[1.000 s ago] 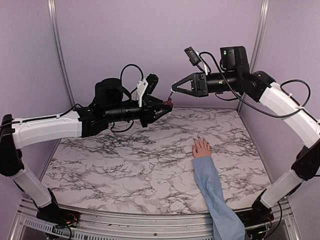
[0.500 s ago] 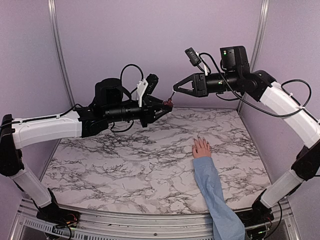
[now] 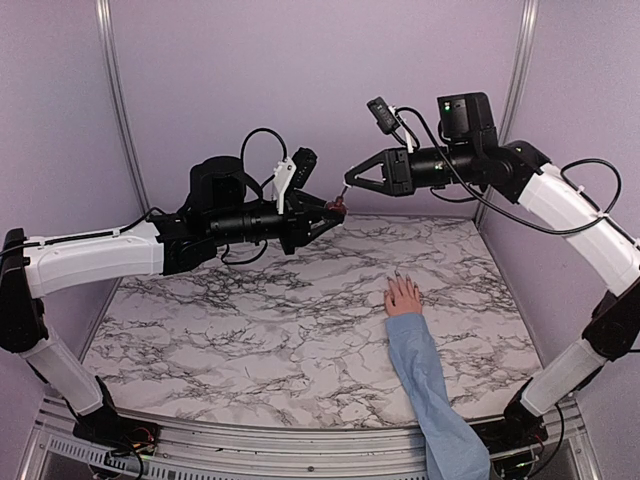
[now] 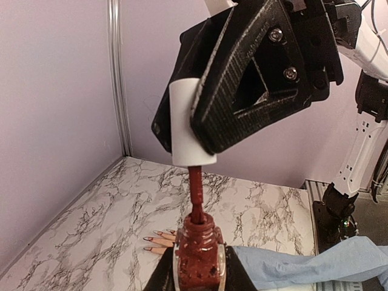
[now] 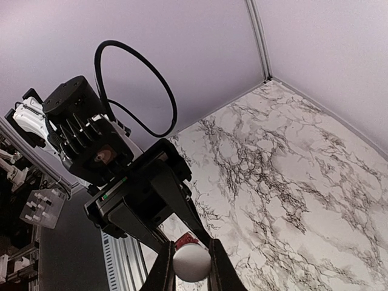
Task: Paint the nails
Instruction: Paint the nail polish on the nail.
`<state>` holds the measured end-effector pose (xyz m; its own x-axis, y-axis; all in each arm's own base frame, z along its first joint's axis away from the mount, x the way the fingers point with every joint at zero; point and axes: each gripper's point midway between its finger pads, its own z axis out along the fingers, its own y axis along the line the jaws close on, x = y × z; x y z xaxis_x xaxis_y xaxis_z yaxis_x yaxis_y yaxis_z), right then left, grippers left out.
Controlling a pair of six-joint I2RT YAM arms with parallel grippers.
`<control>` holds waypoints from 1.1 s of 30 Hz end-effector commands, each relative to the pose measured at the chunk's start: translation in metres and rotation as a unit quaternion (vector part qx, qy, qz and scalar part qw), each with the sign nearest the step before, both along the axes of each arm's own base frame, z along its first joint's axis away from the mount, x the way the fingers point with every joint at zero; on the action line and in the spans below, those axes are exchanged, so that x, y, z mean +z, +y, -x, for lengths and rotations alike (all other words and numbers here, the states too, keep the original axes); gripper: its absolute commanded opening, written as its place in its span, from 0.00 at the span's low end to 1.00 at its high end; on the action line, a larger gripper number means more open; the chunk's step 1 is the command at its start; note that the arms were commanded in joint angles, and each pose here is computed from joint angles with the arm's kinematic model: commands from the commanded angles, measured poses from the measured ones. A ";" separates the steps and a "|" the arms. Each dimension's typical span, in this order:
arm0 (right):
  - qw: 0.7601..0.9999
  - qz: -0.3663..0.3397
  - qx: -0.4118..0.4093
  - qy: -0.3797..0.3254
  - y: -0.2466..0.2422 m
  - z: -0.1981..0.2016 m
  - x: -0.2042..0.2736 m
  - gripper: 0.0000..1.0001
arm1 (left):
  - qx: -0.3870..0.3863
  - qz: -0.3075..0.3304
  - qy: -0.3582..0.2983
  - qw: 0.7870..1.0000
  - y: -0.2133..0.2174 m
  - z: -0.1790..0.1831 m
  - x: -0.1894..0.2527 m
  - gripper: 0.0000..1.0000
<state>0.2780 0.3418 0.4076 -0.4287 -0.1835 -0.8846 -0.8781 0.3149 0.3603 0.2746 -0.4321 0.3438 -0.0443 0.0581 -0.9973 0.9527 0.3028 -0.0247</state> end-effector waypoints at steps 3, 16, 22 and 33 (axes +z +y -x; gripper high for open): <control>1.000 -0.007 0.012 -0.017 0.007 0.006 0.013 0.00 | -0.009 0.014 -0.011 1.000 -0.004 -0.001 0.014 0.00; 1.000 -0.004 0.010 -0.018 0.009 0.005 0.013 0.00 | -0.006 0.014 -0.013 1.000 -0.004 -0.001 0.015 0.00; 1.000 -0.008 0.002 -0.024 0.004 0.003 0.019 0.00 | -0.002 0.014 -0.014 1.000 -0.002 -0.002 0.015 0.00; 0.999 0.005 -0.017 -0.030 -0.003 -0.003 0.015 0.00 | 0.000 0.014 -0.014 1.000 -0.001 -0.002 0.015 0.00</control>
<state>0.2806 0.3460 0.4024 -0.4251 -0.1996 -0.8828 -0.8777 0.3293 0.3482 0.2747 -0.4336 0.3421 -0.0472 0.0616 -0.9970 0.9544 0.2974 -0.0268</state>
